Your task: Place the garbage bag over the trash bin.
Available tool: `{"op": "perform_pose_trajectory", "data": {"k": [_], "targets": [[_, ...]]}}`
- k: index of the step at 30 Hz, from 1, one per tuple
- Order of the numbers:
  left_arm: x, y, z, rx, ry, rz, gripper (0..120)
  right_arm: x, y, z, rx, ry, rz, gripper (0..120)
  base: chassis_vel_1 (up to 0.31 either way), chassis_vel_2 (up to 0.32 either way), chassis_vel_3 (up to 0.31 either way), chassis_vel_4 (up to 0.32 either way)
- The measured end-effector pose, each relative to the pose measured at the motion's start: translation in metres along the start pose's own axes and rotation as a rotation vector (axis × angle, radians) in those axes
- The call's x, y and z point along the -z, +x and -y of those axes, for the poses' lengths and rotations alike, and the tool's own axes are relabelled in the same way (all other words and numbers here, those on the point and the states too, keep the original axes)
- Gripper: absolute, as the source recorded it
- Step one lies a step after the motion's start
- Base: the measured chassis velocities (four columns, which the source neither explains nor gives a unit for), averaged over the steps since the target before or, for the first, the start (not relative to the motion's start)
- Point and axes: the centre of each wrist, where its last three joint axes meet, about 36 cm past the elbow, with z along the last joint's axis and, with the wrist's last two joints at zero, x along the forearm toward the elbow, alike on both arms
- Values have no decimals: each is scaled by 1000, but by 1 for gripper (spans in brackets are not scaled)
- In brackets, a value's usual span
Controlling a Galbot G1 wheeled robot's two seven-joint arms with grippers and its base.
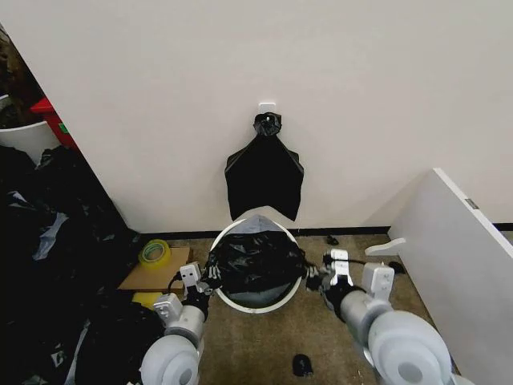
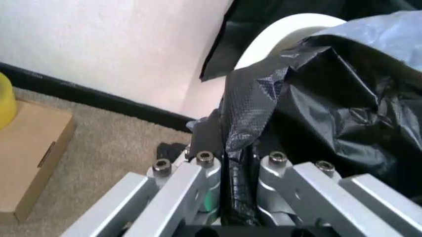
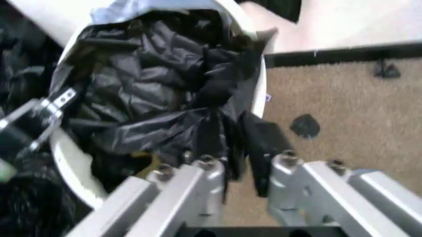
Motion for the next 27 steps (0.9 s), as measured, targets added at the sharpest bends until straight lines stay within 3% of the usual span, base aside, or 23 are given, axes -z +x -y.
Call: {"op": "perform_pose_trajectory", "data": {"k": [6, 9, 10, 12, 15, 17, 23, 27], "targets": [[3, 0, -2, -11, -15, 3, 5, -3, 6, 11, -5, 143, 34, 31, 0, 0, 0, 0], [5, 3, -1, -27, -19, 7, 5, -1, 7, 15, -25, 243, 129, 47, 0, 0, 0, 0], [5, 3, -1, -27, -19, 7, 5, -1, 7, 15, -25, 243, 129, 47, 0, 0, 0, 0], [6, 6, 1, -43, -30, 11, 5, 6, 7, 16, -17, 337, 239, 58, 0, 0, 0, 0], [7, 8, 2, -56, -44, 16, 5, 13, 4, 19, 21, 396, 281, 67, 0, 0, 0, 0], [7, 9, 2, -61, -53, 18, 5, 15, 3, 21, 37, 412, 283, 70, 0, 0, 0, 0], [3, 15, 3, -102, -123, 33, 5, 19, -9, 34, 142, 541, 208, 96, 0, 0, 0, 0], [1, 17, 5, -113, -126, 27, 5, 15, -18, 39, 140, 582, 213, 94, 0, 0, 0, 0]]}}
